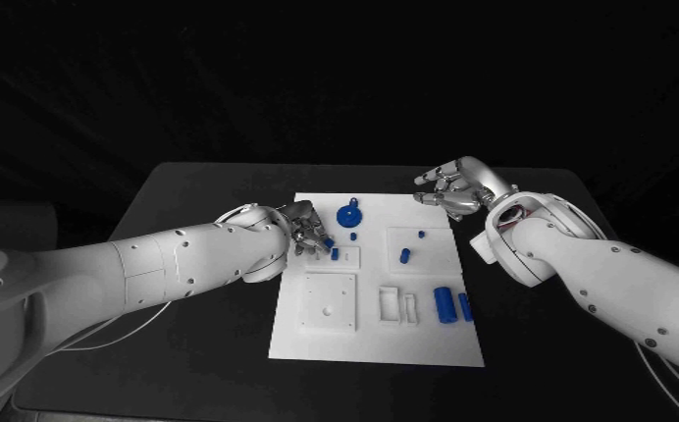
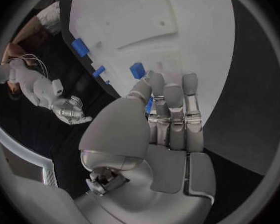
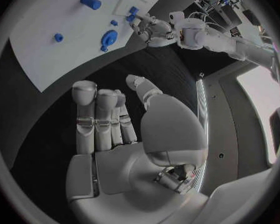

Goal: Assemble the parts on the task board

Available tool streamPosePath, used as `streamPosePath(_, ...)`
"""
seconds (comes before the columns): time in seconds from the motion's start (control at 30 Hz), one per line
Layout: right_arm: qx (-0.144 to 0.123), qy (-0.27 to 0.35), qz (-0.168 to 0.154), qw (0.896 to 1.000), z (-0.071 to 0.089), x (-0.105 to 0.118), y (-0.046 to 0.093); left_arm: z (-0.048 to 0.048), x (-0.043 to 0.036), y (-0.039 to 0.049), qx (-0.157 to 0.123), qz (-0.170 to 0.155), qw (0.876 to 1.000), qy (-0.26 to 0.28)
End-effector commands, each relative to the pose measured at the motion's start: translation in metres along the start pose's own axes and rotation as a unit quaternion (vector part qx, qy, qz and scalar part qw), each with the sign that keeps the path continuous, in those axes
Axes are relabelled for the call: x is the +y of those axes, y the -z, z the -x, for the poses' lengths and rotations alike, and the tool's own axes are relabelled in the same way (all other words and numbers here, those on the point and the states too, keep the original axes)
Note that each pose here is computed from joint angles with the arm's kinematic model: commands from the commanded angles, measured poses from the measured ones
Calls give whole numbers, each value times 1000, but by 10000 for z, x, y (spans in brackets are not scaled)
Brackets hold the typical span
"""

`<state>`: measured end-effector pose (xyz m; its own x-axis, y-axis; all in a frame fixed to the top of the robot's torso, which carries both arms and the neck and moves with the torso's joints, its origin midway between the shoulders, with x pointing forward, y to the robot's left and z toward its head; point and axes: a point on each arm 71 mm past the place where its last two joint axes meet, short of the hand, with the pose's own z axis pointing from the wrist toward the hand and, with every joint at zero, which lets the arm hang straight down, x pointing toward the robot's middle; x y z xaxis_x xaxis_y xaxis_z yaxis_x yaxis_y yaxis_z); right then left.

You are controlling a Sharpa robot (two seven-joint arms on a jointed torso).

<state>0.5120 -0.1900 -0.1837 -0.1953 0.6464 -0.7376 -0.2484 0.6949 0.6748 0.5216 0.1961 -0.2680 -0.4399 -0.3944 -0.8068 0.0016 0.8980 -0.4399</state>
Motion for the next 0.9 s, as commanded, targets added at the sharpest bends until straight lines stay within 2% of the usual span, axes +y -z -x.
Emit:
streamPosePath(0.03, 8, 5, 4, 1000, -18, 6, 2, -61, 33, 5, 13, 2, 1000, 14)
streamPosePath(0.5, 10, 5, 3, 1000, -25, -5, 3, -42, 83, 30, 16, -2, 999, 33)
streamPosePath(0.9, 10, 5, 3, 1000, -28, -5, 6, 9, 124, 85, 11, -19, 998, 52)
